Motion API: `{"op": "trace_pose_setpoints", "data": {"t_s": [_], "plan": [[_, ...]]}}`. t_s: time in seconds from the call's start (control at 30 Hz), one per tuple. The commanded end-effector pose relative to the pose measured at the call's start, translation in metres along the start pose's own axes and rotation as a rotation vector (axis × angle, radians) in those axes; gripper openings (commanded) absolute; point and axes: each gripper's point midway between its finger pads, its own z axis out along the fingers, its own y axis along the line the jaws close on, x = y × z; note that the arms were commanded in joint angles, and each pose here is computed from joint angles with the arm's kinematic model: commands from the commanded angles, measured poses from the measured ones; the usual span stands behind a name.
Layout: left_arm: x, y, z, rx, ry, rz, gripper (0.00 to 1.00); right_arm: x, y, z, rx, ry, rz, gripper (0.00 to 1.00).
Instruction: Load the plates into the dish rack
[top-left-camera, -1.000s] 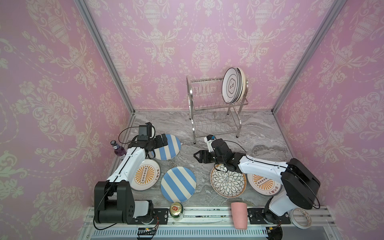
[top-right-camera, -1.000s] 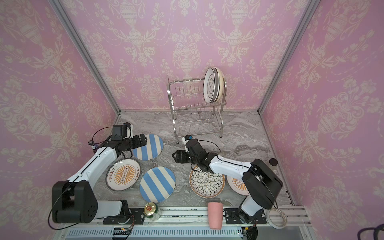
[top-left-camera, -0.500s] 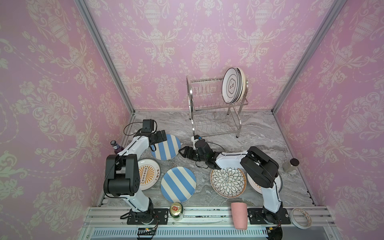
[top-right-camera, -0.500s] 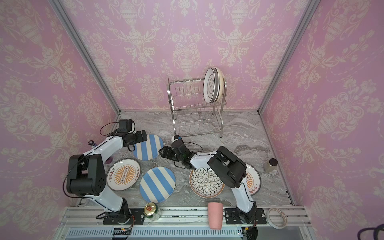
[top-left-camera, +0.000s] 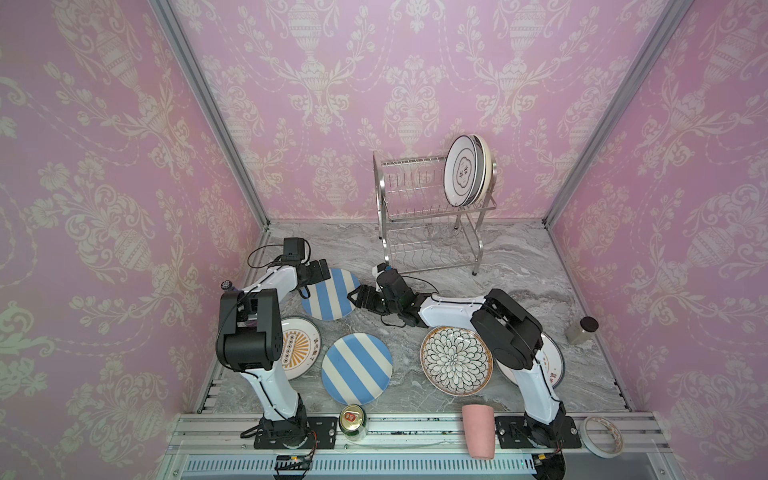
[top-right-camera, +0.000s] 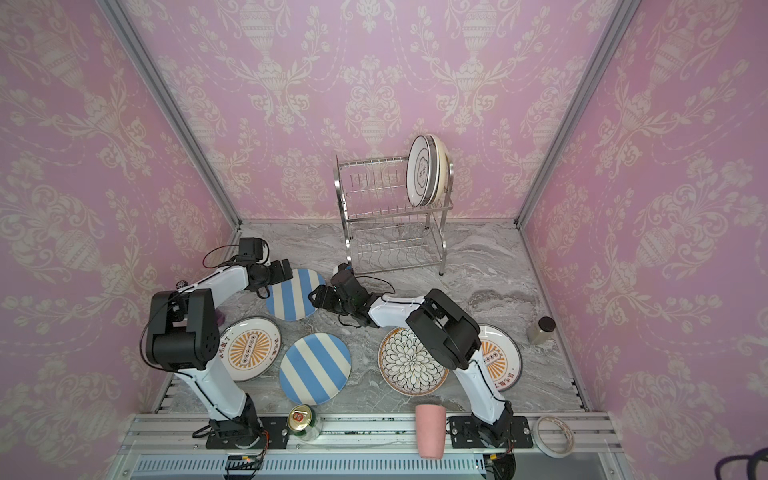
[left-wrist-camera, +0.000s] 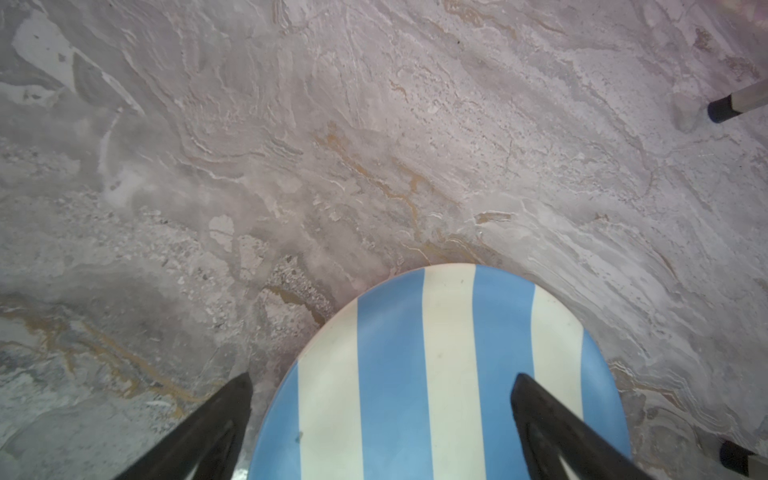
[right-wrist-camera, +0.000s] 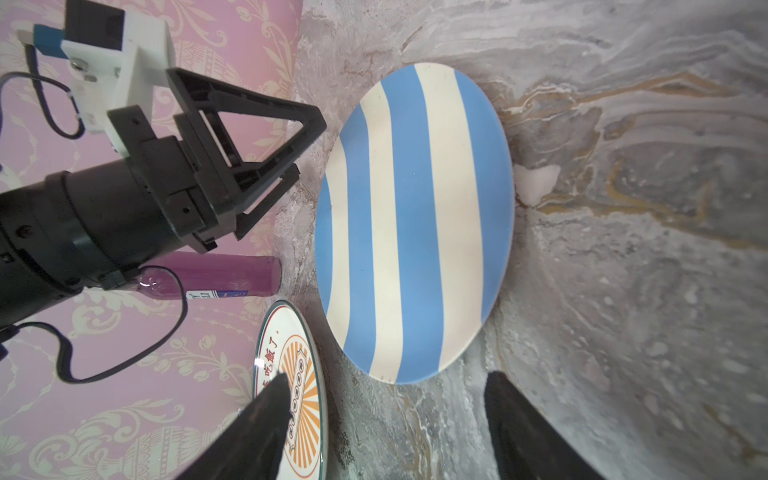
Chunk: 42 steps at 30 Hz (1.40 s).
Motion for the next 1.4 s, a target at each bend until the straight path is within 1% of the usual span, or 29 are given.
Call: {"op": "trace_pose_setpoints", "data": {"t_s": [0.0,0.27,0.47,0.7,0.93,1.1,1.37], "plan": [[-0.008,-0.003,0.007,0.026,-0.008,0.004,0.99,0.009,-0.007,0.009,0.038,0.034,-0.011,0.75],[-0.006,-0.006,0.016,0.053,0.021,0.010,0.99,0.011,-0.017,0.020,0.064,0.034,0.004,0.76],[-0.004,-0.004,0.020,0.060,0.034,0.000,0.99,0.012,-0.016,0.031,0.045,0.041,0.034,0.75],[-0.005,-0.001,0.022,0.069,0.042,-0.004,0.99,0.012,-0.020,0.039,0.055,0.036,0.043,0.75],[-0.009,0.006,0.025,0.034,0.029,0.004,0.99,0.014,-0.025,0.048,0.051,0.047,0.075,0.75],[-0.002,0.004,0.035,0.050,0.074,0.003,0.99,0.014,-0.029,0.047,0.062,0.043,0.079,0.75],[0.000,0.009,0.038,0.019,0.084,0.017,0.99,0.015,-0.031,0.051,0.062,0.045,0.087,0.75]]}}
